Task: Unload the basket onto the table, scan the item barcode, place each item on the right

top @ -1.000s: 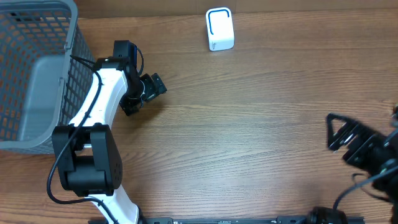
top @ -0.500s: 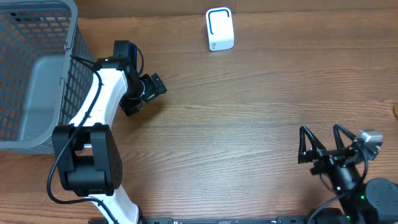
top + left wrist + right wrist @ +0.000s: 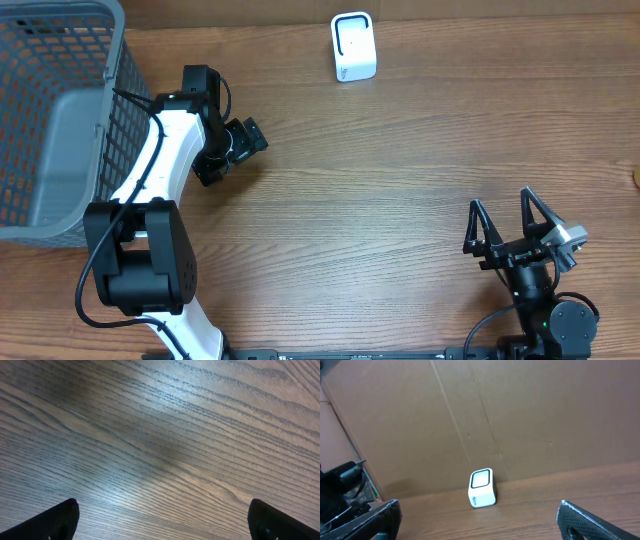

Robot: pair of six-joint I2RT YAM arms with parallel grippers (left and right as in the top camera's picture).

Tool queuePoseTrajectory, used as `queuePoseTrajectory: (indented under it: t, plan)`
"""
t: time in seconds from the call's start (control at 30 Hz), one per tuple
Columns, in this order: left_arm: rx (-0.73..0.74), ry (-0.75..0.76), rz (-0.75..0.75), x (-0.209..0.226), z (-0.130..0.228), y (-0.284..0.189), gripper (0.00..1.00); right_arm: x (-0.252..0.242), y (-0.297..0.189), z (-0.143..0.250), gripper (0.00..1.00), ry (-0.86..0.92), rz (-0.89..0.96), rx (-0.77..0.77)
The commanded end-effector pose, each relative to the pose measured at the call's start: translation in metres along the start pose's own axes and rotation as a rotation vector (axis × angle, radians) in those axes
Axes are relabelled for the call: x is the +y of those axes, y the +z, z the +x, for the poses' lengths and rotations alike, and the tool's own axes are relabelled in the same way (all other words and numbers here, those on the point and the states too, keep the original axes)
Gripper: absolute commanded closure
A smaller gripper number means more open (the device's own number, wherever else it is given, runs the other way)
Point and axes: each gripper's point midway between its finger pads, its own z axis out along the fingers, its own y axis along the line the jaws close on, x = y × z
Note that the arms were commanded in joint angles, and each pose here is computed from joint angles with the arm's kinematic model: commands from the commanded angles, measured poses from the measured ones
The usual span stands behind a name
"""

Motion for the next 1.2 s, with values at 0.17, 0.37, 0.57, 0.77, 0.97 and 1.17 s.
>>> queuePoseTrajectory:
  t: [0.17, 0.37, 0.57, 0.77, 0.97, 1.17]
  plan:
    - [0.003, 0.011, -0.005, 0.001, 0.001, 0.001, 0.0, -0.02, -0.001, 0.005, 0.0, -0.003, 0.097, -0.035]
    - [0.003, 0.011, -0.005, 0.001, 0.001, 0.001, 0.0, -0.034, -0.003, 0.03, 0.0, 0.011, 0.16, 0.065]
    - [0.003, 0.011, -0.005, 0.001, 0.001, 0.001, 0.0, -0.043, -0.007, 0.053, 0.0, 0.016, 0.196, 0.161]
    - [0.003, 0.011, -0.005, 0.001, 0.001, 0.001, 0.0, -0.043, -0.007, 0.053, 0.0, 0.015, 0.197, 0.16]
    - [0.003, 0.011, -0.005, 0.001, 0.001, 0.001, 0.0, -0.043, -0.007, 0.053, 0.0, 0.015, 0.197, 0.16]
    - [0.003, 0.011, -0.005, 0.001, 0.001, 0.001, 0.0, -0.043, -0.007, 0.053, 0.0, 0.015, 0.197, 0.16]
